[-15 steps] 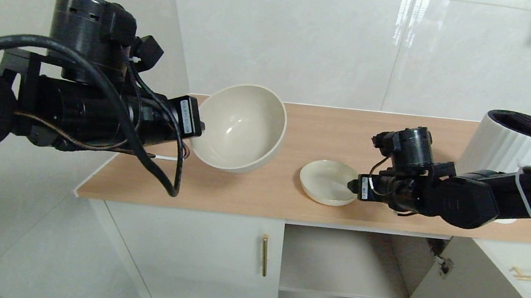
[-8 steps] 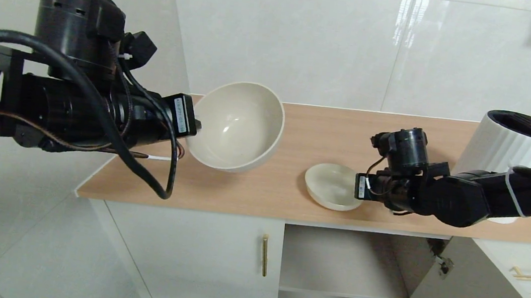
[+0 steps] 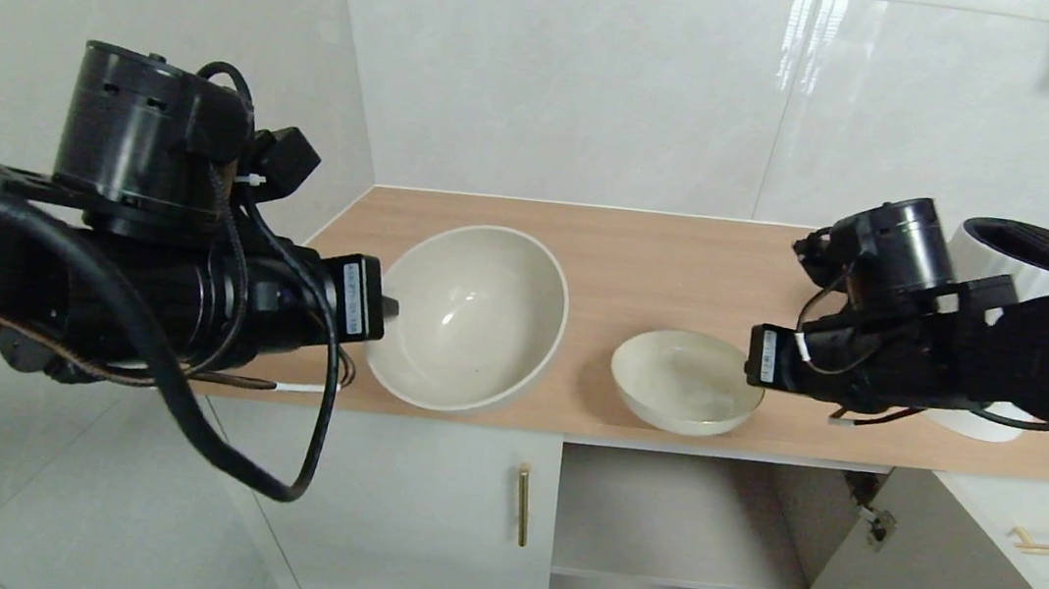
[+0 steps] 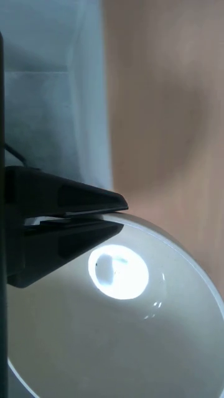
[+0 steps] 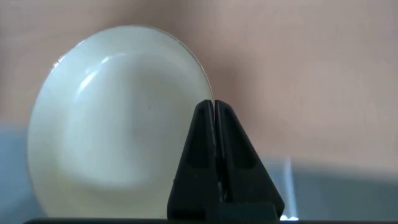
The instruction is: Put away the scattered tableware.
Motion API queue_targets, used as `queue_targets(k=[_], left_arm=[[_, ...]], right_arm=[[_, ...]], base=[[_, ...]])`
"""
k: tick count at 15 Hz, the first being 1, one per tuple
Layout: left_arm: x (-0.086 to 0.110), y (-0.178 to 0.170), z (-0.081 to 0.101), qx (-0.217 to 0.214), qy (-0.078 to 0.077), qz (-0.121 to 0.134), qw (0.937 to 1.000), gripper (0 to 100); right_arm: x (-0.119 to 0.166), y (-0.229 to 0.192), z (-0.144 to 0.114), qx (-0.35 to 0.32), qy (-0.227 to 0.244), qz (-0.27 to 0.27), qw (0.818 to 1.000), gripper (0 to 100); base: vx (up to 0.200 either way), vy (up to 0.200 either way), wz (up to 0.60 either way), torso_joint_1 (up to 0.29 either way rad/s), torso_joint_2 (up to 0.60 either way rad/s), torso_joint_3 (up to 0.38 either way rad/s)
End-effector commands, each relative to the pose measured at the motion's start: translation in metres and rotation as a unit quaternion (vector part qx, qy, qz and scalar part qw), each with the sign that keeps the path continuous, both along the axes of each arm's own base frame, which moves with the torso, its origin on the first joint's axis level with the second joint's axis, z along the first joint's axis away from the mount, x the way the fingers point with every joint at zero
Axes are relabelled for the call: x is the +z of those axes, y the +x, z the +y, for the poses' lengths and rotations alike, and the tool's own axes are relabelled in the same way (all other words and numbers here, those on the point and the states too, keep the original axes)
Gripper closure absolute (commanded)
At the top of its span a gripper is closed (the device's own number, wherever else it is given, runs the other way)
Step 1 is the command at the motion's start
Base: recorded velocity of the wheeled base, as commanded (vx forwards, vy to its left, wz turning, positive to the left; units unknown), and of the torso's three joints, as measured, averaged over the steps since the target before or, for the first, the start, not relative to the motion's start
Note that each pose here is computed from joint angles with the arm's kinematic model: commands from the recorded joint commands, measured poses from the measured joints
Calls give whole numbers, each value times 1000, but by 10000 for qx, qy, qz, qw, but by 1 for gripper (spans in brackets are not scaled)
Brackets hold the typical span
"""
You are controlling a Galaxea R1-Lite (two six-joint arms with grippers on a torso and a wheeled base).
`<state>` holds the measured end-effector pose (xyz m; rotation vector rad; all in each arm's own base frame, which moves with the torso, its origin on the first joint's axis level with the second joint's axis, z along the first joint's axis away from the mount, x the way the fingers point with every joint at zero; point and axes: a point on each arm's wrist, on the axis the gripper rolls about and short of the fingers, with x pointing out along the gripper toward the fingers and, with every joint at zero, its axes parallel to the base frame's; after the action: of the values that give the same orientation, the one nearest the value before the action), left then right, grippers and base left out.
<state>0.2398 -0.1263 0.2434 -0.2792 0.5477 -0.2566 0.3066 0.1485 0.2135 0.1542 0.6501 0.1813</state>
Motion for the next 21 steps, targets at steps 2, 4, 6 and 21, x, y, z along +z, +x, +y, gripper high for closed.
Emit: queue_targets(k=[2, 4, 6, 21], left_arm=[[-3, -20, 3, -133, 11, 28, 9999, 100], [-16, -34, 7, -194, 101, 221, 9995, 100], [-26, -41, 11, -170, 144, 376, 9990, 100], [-45, -28, 4, -146, 242, 648, 9975, 100]], right_arm=[[44, -64, -29, 211, 367, -148, 9990, 100], [31, -76, -30, 44, 630, 202, 9978, 100], [16, -82, -30, 47, 617, 489, 9969, 100], [-9, -61, -32, -49, 242, 563, 9981, 100]], base=[[0, 0, 0, 0, 0, 0], [0, 0, 0, 0, 0, 0], [0, 0, 0, 0, 0, 0], [-80, 0, 0, 1, 2, 1]])
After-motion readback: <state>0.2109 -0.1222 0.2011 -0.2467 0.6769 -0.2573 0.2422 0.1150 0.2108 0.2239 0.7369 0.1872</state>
